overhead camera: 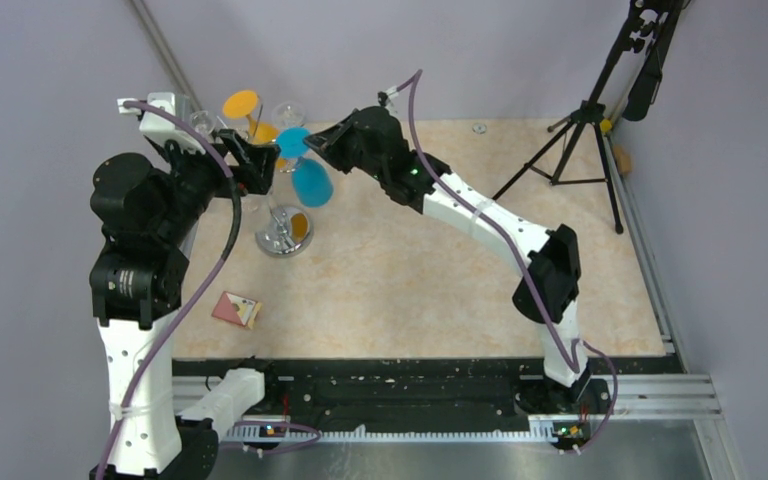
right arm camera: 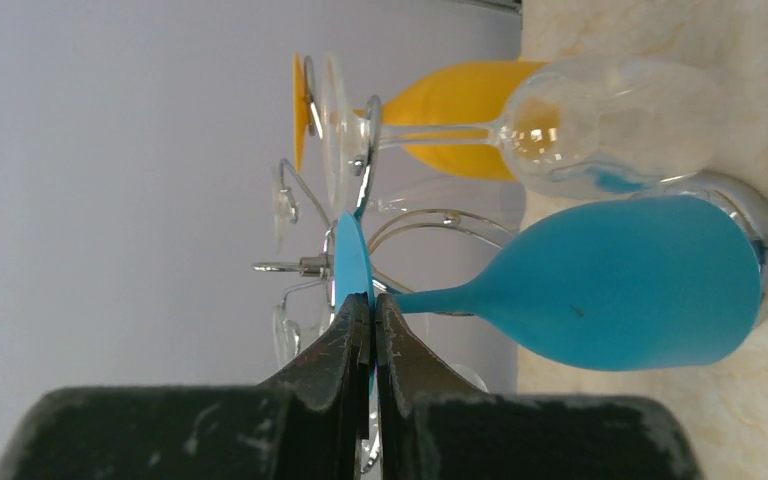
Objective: Take the wine glass off the wine glass rack
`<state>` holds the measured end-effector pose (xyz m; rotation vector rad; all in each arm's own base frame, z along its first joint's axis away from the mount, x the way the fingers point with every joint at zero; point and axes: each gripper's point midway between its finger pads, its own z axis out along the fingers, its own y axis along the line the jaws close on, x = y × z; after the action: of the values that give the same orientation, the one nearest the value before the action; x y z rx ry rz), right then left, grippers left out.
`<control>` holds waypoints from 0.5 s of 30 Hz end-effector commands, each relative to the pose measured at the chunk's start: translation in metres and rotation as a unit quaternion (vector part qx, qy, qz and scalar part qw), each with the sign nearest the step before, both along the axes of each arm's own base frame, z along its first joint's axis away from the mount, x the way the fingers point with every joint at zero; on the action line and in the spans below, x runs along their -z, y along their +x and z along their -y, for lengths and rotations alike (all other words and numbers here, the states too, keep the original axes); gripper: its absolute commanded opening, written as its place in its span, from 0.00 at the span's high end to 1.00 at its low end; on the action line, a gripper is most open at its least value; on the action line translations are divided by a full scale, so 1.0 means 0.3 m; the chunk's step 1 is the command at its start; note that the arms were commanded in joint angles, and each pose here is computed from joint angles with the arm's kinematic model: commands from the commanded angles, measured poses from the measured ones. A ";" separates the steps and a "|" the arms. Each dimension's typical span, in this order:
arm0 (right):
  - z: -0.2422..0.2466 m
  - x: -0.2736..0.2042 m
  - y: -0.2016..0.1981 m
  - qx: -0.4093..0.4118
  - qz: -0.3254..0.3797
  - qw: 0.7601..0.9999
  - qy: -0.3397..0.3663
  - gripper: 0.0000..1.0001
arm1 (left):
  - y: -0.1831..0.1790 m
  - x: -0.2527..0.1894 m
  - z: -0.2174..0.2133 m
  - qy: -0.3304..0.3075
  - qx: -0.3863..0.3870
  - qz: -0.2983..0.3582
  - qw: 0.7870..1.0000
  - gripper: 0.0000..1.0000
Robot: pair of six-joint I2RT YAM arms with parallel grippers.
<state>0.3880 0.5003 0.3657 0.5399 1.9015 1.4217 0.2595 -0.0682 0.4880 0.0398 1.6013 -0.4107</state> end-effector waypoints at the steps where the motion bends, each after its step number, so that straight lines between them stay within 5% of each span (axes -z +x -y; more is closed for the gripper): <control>1: 0.160 -0.175 -0.016 0.034 0.023 0.999 0.034 1.00 | -0.004 -0.047 0.085 -0.007 0.073 0.026 0.997 0.01; 9: 0.343 -0.302 -0.069 0.036 0.066 0.991 0.109 1.00 | 0.004 -0.088 0.197 -0.055 0.166 0.020 0.984 0.01; 15: 0.551 -0.433 -0.136 0.047 0.108 0.977 0.178 1.00 | 0.053 -0.101 0.248 -0.156 0.192 -0.011 0.969 0.01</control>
<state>0.3741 0.3826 0.4089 0.6450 1.7176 1.4934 0.2788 -0.1263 0.4895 0.1483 1.6257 -0.7816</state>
